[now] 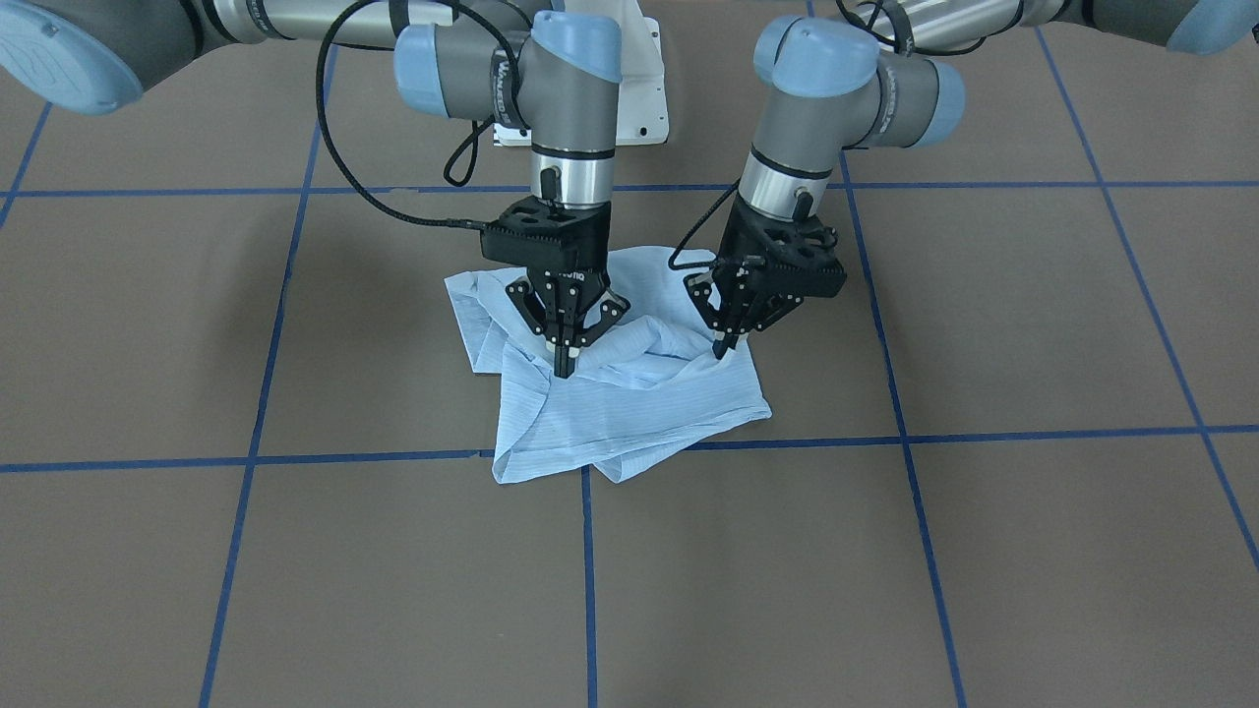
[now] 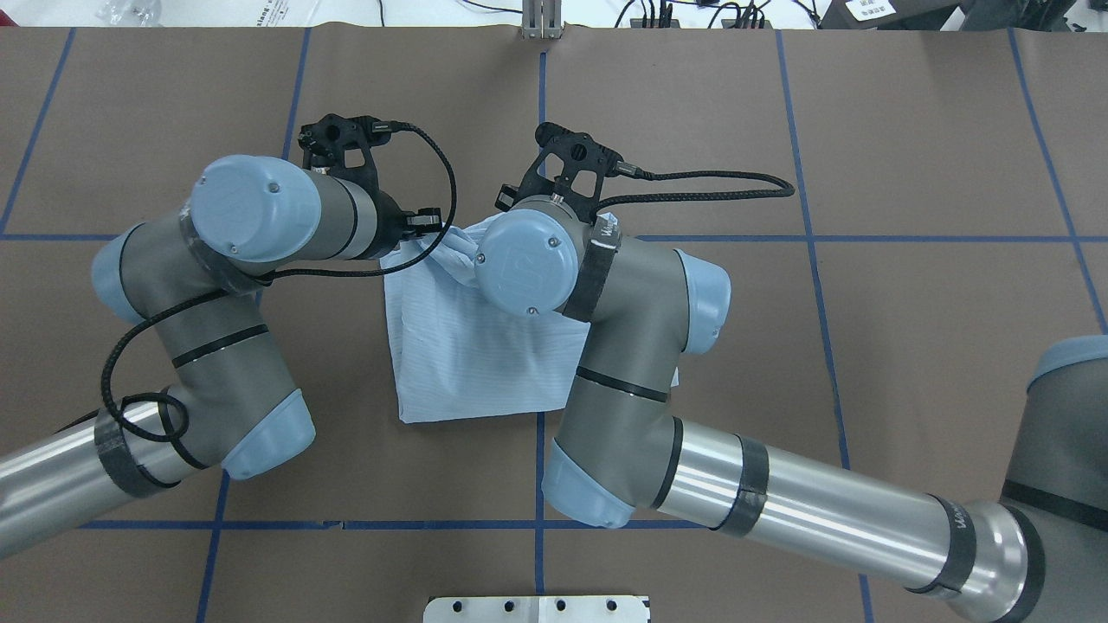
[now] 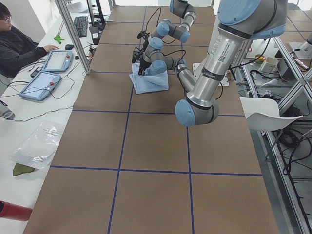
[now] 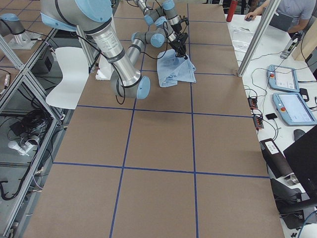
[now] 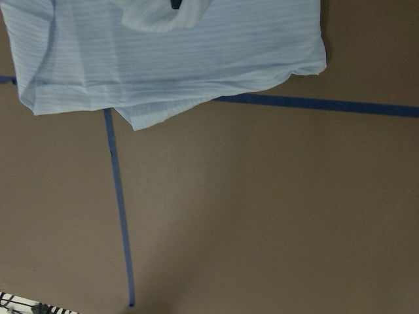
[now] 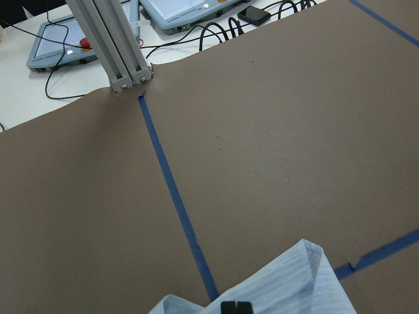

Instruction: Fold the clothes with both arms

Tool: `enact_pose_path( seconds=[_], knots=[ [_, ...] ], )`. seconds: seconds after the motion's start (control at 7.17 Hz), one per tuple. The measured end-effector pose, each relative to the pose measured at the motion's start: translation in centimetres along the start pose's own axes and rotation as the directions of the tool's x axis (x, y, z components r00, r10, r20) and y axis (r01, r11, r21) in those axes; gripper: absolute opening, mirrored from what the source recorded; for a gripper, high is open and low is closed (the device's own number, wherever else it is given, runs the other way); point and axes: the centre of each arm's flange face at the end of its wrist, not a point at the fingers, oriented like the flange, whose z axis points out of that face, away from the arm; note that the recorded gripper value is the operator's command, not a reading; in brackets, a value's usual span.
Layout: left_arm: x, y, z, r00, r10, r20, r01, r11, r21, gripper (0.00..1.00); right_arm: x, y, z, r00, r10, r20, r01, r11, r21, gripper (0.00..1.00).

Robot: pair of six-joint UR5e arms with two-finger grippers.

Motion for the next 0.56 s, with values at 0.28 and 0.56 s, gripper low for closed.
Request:
enact_pose_path(
  seconds=[0.28, 0.56],
  knots=[
    [-2.5, -2.0, 3.5, 0.996, 0.063, 0.055, -0.064, 0.998, 0.008, 0.98, -0.3, -0.3, 4.3, 1.000, -0.023, -0.015, 0.023, 1.000, 0.009, 0.99],
    [-4.8, -3.9, 4.9, 0.982, 0.183, 0.055, -0.184, 0.982, 0.031, 1.00, -0.5, -1.4, 5.8, 0.996, -0.091, -0.018, 0.091, 0.995, -0.030, 1.00]
  ],
)
